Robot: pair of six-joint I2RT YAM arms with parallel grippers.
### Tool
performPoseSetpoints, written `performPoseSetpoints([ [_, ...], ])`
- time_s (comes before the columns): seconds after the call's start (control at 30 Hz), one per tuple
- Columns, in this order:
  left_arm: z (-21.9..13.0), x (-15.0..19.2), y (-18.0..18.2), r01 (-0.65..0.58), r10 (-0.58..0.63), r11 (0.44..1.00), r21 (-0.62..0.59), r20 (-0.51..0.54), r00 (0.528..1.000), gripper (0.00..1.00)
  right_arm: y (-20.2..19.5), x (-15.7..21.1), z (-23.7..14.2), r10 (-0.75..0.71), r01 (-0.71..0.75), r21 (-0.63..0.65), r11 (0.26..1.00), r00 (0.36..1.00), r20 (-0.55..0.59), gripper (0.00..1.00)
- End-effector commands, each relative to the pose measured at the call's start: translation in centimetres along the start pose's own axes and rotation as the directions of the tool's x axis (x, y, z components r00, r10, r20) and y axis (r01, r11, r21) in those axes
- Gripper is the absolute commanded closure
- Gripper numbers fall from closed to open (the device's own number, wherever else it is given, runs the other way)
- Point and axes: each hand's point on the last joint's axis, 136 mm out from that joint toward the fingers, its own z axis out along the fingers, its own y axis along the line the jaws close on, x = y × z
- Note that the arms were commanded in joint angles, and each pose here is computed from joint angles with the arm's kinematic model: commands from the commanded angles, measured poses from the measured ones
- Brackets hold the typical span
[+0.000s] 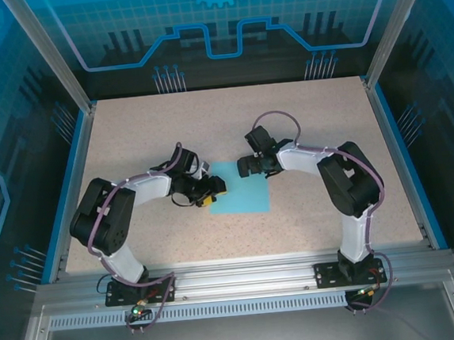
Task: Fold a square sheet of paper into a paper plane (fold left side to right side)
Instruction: Pick up the square sheet of paper from the center of the table.
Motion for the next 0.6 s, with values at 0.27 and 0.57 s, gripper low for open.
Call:
performPoseSetpoints([
  [0.27, 1.0, 0.5, 0.7, -0.007, 0.005, 0.999, -0.051, -0.032, 0.999, 0.41, 1.6, 2.5, 1.5, 0.019, -0.026, -0.061, 0.998, 0.995, -0.102, 0.00],
  [0.57, 1.4, 0.5, 1.3, -0.001, -0.002, 0.997, -0.071, -0.036, 0.999, 0.42, 3.6, 3.5, 0.5, -0.020, 0.010, -0.085, 0.996, 0.992, -0.121, 0.00],
])
